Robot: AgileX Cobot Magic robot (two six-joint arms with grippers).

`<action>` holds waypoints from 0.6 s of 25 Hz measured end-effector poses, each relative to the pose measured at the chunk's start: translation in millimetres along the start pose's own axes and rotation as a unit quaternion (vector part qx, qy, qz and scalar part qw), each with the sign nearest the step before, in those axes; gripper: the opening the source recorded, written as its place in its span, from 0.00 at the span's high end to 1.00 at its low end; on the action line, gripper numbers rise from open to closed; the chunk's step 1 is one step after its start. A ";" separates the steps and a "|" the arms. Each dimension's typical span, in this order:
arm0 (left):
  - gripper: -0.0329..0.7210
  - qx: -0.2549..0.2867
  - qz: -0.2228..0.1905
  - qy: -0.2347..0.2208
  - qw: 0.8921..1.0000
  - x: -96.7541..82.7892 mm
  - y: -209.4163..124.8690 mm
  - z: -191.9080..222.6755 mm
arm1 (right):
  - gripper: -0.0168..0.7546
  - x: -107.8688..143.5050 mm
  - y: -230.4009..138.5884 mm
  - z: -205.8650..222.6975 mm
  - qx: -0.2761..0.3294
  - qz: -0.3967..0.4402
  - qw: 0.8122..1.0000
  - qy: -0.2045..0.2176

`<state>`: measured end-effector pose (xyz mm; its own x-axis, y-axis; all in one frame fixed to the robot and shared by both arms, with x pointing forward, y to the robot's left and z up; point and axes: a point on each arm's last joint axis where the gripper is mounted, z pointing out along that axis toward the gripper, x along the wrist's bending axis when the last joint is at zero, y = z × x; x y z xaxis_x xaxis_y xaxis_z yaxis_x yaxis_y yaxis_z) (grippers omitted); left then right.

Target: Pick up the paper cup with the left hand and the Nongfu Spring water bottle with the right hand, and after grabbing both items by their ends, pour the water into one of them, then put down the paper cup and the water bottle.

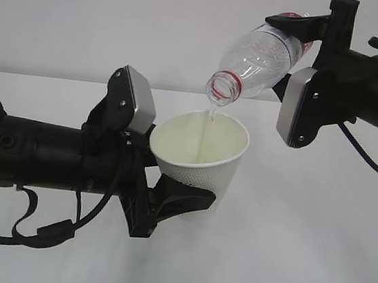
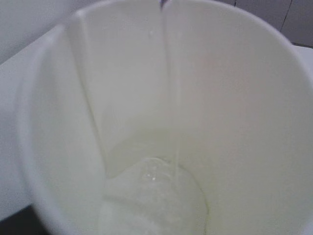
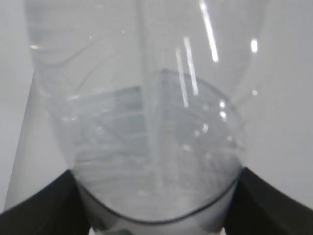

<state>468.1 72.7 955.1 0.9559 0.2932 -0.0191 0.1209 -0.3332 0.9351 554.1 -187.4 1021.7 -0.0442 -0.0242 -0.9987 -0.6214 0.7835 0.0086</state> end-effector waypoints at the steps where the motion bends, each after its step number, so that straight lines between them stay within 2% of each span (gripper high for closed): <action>1: 0.29 0.000 0.000 0.000 1.000 0.0 0.0 0.0 | 0.30 0.0 0.0 0.0 0.000 0.000 1.000 0.000; 15: 0.29 0.000 0.002 -0.002 1.000 -0.4 0.0 0.0 | 0.30 0.0 0.0 0.0 0.000 -0.010 1.000 0.000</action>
<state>467.7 72.6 955.1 0.9576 0.2876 -0.0163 0.1165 -0.3350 0.9350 554.1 -187.4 1021.7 -0.0313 -0.0405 -0.9987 -0.6222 0.7828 -0.0122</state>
